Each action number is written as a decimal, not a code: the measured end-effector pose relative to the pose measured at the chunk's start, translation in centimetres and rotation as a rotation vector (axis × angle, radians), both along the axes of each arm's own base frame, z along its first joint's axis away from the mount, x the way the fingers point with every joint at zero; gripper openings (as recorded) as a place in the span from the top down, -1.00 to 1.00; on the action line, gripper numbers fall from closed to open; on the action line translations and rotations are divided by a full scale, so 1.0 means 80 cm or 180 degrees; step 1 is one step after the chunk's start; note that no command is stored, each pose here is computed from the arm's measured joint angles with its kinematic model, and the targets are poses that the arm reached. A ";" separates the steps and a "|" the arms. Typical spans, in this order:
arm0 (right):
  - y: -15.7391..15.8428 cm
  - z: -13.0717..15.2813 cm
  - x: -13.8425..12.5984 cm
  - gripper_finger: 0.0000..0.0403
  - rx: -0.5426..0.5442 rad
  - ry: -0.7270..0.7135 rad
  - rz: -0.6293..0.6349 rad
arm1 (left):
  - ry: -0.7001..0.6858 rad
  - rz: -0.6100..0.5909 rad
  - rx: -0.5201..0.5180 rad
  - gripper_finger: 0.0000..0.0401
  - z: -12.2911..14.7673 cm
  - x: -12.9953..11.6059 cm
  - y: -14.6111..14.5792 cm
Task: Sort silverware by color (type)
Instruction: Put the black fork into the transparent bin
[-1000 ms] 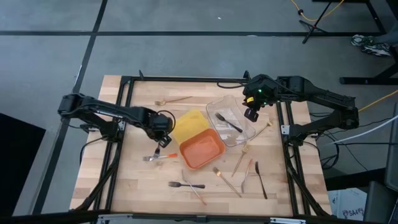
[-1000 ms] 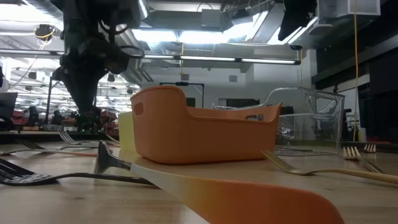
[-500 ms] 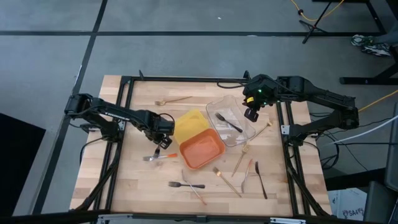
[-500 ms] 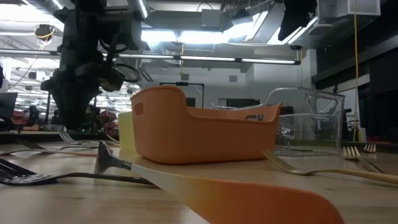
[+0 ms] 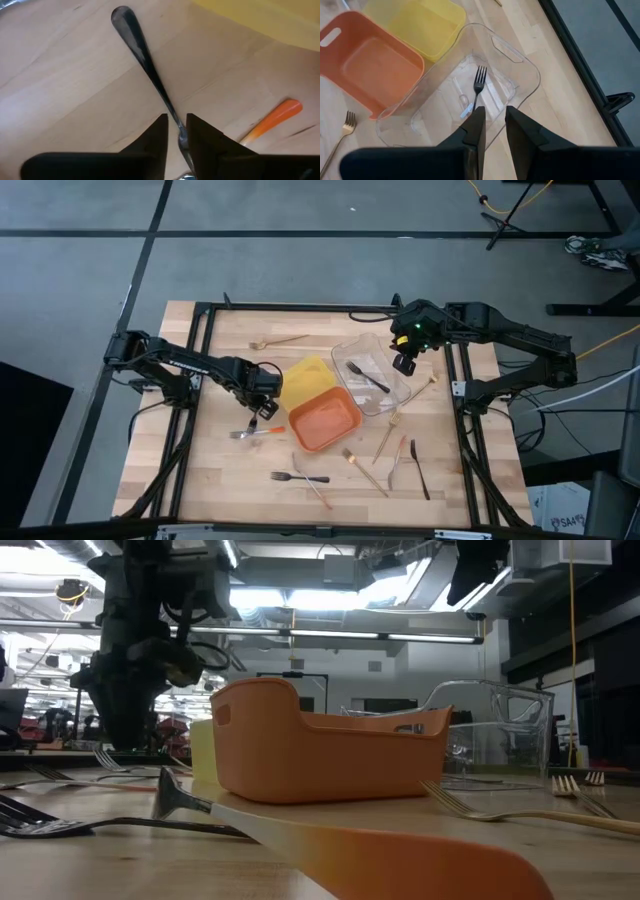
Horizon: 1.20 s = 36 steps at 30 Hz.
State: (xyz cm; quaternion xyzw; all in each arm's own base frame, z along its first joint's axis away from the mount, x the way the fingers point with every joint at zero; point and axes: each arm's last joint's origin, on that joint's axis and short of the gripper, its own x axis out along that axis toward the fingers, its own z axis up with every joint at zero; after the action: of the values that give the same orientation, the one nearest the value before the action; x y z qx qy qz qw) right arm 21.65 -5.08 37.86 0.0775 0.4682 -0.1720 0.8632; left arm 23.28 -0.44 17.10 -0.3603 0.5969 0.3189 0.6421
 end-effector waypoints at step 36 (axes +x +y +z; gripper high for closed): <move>0.000 0.000 0.000 0.67 -0.0001 0.0000 0.0001 | 0.0388 -0.0077 0.0045 0.90 -0.046 0.015 -0.022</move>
State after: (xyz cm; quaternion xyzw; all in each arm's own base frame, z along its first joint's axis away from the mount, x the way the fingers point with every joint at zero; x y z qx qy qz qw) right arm 21.65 -5.08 37.86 0.0774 0.4682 -0.1719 0.8633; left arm 24.49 -2.20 13.44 -0.3284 0.6370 0.3366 0.6108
